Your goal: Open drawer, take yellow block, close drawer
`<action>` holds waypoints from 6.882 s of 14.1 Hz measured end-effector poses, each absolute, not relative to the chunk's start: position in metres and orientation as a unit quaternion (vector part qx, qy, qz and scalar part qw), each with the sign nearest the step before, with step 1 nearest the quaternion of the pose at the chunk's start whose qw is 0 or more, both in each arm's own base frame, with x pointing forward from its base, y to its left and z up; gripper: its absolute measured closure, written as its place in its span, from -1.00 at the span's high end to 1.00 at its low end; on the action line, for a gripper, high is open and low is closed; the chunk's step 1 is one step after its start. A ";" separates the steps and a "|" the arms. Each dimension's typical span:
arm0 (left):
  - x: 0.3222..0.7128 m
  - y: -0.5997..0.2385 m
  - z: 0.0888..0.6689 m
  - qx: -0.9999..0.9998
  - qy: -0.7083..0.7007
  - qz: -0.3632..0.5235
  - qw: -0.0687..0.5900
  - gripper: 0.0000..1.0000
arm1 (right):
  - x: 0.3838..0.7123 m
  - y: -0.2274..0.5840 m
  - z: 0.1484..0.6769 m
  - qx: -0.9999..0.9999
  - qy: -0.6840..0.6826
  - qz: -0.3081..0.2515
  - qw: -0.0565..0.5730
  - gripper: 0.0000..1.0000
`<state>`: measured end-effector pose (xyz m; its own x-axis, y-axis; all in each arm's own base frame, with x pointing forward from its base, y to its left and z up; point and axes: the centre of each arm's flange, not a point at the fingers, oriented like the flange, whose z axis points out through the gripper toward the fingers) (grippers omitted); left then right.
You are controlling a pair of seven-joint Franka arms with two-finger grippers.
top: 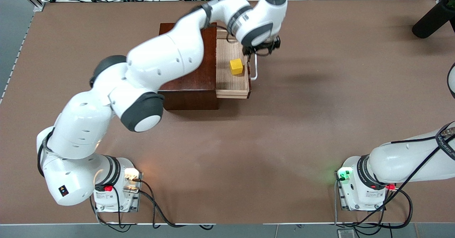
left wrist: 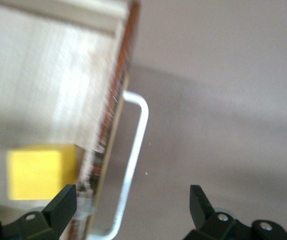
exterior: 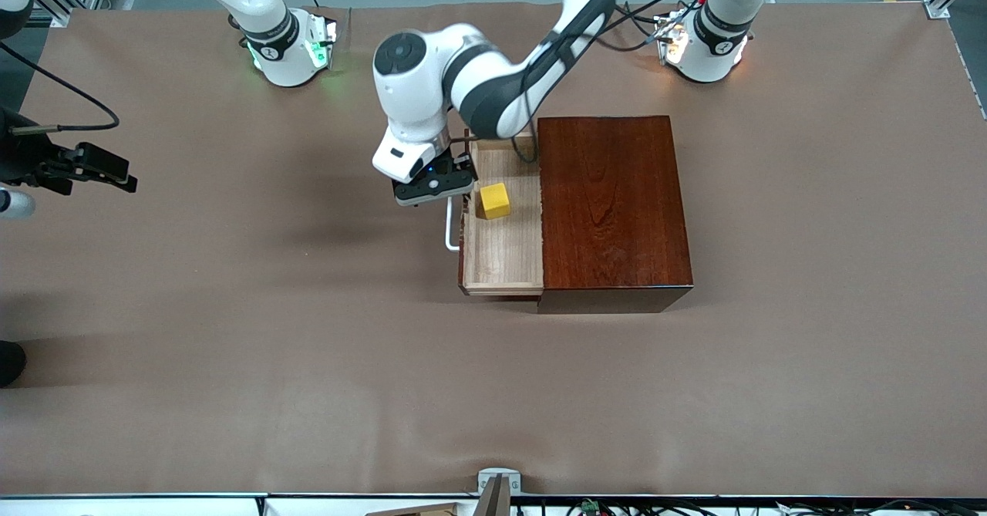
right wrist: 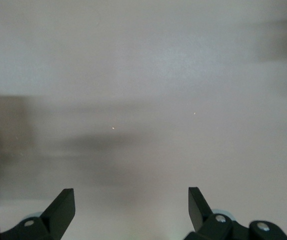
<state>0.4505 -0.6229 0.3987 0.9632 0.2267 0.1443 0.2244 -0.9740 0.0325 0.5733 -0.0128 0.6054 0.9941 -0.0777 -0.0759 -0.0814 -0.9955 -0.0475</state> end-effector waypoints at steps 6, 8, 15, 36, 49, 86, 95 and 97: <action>0.536 -0.443 0.580 0.990 0.125 0.071 -0.011 1.00 | 0.563 0.046 0.600 -0.978 0.182 0.091 0.055 1.00; 0.564 -0.366 0.609 0.991 0.122 0.054 -0.027 1.00 | 0.559 0.093 0.596 -0.969 0.221 0.102 0.047 1.00; 0.604 -0.197 0.621 0.999 0.024 0.001 -0.048 1.00 | 0.534 0.269 0.560 -0.916 0.386 0.105 0.012 1.00; 0.533 -0.057 0.629 0.999 -0.017 -0.022 -0.029 1.00 | 0.480 0.511 0.355 -0.824 0.560 0.084 0.023 1.00; 0.533 -0.041 0.628 0.999 -0.031 -0.020 -0.029 1.00 | 0.478 0.508 0.319 -0.822 0.567 0.044 -0.024 0.85; 0.548 -0.131 0.643 0.999 0.007 0.016 0.027 1.00 | 0.614 0.005 0.467 -0.970 0.160 0.186 0.001 0.11; 0.555 -0.362 0.572 0.977 0.195 -0.004 0.090 1.00 | 0.599 -0.066 0.273 -0.994 0.045 0.105 -0.003 0.11; 0.549 -0.401 0.557 0.966 0.235 -0.003 0.104 1.00 | 0.586 -0.067 0.247 -0.995 0.040 0.087 -0.004 0.11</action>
<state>0.5486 -0.4011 0.5567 0.8894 0.4538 -0.0552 0.4551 -0.8676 0.2004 0.5856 -0.0666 0.2474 0.9819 -0.0800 -0.1719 -0.0785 -0.9968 0.0156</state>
